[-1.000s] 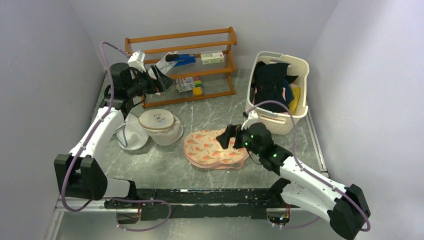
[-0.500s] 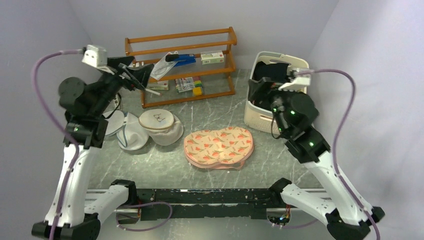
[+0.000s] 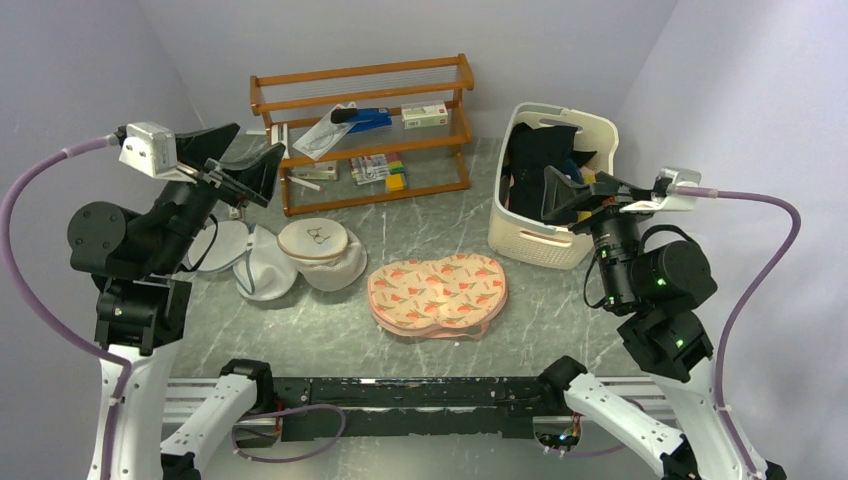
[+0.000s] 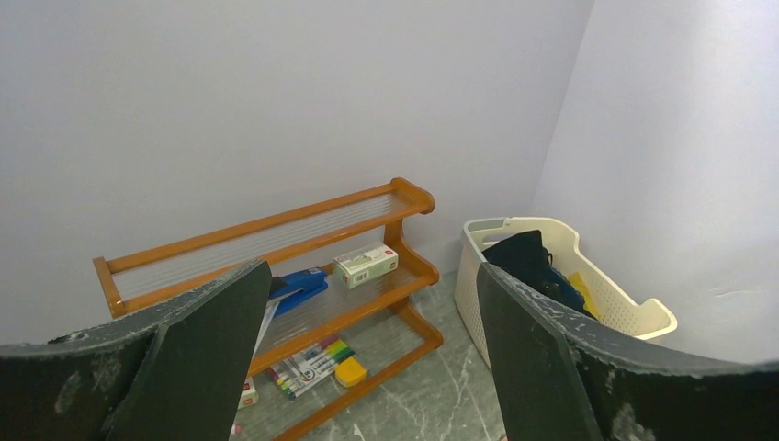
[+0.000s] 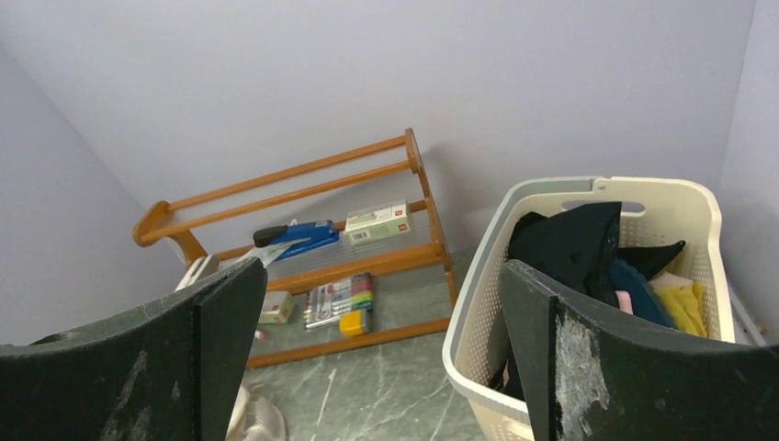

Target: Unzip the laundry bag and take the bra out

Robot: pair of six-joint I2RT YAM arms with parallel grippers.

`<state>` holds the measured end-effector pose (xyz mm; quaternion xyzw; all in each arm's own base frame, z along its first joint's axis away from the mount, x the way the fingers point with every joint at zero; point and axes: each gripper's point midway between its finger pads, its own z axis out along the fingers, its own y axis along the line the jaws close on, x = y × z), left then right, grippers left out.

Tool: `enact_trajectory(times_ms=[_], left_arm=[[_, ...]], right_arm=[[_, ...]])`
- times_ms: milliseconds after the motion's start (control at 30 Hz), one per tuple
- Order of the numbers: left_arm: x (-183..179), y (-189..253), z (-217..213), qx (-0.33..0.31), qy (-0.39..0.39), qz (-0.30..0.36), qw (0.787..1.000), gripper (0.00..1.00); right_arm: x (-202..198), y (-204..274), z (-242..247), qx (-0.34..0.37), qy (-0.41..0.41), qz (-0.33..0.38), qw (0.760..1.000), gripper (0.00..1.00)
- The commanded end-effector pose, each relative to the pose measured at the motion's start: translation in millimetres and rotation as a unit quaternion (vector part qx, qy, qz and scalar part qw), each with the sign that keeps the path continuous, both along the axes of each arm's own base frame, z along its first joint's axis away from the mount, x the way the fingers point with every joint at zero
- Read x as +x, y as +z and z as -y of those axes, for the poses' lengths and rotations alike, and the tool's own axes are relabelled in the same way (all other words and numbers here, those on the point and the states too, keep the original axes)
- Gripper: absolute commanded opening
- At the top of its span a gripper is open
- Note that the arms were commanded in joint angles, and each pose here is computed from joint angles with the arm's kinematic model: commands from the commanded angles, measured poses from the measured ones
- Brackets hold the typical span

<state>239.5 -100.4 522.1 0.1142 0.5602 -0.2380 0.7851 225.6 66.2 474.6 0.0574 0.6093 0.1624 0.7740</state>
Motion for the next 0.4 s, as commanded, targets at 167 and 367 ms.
enact_trajectory(times_ms=[167,367], left_arm=[[-11.2,2.6,-6.8,-0.002,0.016,0.005,1.000,0.94],[-13.3,2.9,-7.5,0.001,0.018,0.007,1.000,0.94]], right_arm=[[2.6,-3.4,11.5,0.016,-0.033,-0.017,0.999,1.00],[1.6,-6.6,1.7,0.011,-0.006,-0.008,1.000,1.00]])
